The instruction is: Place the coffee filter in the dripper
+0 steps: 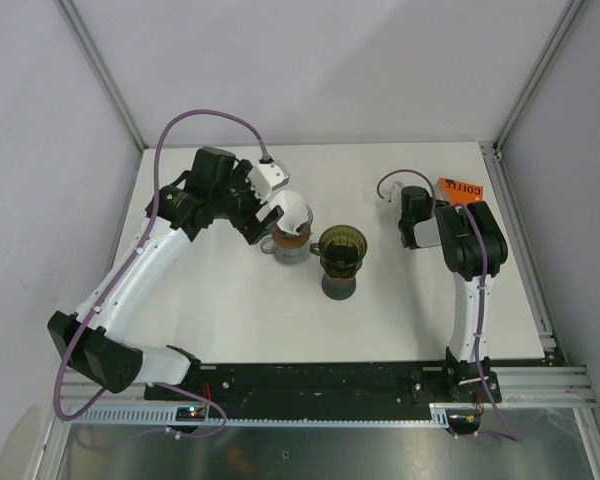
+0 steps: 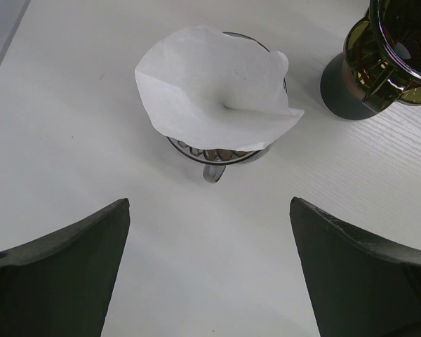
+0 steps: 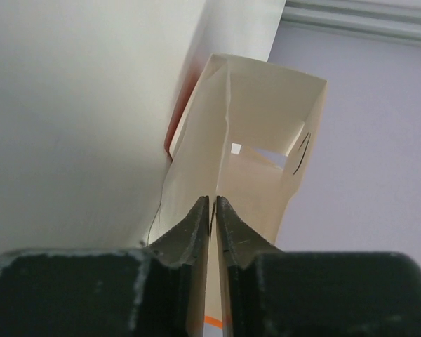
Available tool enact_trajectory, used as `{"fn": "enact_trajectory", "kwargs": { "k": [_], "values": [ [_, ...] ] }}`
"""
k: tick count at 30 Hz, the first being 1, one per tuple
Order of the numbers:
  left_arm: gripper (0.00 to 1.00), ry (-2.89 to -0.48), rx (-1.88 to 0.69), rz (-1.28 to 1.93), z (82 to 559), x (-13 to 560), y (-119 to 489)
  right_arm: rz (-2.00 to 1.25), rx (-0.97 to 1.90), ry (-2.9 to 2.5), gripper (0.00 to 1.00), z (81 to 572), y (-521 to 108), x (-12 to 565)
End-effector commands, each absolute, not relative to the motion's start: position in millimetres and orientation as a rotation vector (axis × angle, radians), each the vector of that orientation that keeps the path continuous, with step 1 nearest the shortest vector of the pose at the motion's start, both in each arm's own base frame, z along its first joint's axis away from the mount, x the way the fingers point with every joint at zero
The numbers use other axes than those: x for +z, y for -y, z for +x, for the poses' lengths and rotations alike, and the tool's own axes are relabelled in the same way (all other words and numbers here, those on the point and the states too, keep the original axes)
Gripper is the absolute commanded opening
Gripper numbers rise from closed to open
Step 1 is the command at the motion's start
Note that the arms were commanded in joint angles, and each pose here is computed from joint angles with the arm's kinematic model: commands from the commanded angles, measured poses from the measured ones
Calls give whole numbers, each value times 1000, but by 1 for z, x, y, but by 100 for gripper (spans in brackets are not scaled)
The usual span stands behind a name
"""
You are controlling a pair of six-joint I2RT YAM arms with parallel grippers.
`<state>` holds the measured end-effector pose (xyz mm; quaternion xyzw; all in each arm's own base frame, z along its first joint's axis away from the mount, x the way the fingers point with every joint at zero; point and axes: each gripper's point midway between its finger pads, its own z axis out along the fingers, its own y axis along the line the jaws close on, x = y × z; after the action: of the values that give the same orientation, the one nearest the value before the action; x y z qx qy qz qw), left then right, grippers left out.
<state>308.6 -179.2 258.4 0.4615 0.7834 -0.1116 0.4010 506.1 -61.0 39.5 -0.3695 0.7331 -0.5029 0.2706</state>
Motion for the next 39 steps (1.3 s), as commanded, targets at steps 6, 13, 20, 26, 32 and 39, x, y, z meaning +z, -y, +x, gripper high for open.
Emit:
{"fn": "enact_trajectory", "kwargs": {
  "k": [6,13,20,26,32,39],
  "values": [
    [100,-1952,-299,1161,311,264,182,-837,-1329,-1974,0,511,53,65],
    [100,-1946,-309,1161,310,267,183,-634,-1073,-2082,0,489,27,85],
    [100,-1924,-312,1157,307,275,183,-520,-878,-2144,0,464,7,112],
    [100,-1914,-312,1156,305,279,182,-464,-712,-2149,0,441,-15,144],
    [100,-1902,-283,1131,307,289,178,-322,-471,-2015,0,424,-30,217],
    [100,-1885,-305,1050,312,313,182,-263,-81,-1795,0,382,-66,312]
  ]
}}
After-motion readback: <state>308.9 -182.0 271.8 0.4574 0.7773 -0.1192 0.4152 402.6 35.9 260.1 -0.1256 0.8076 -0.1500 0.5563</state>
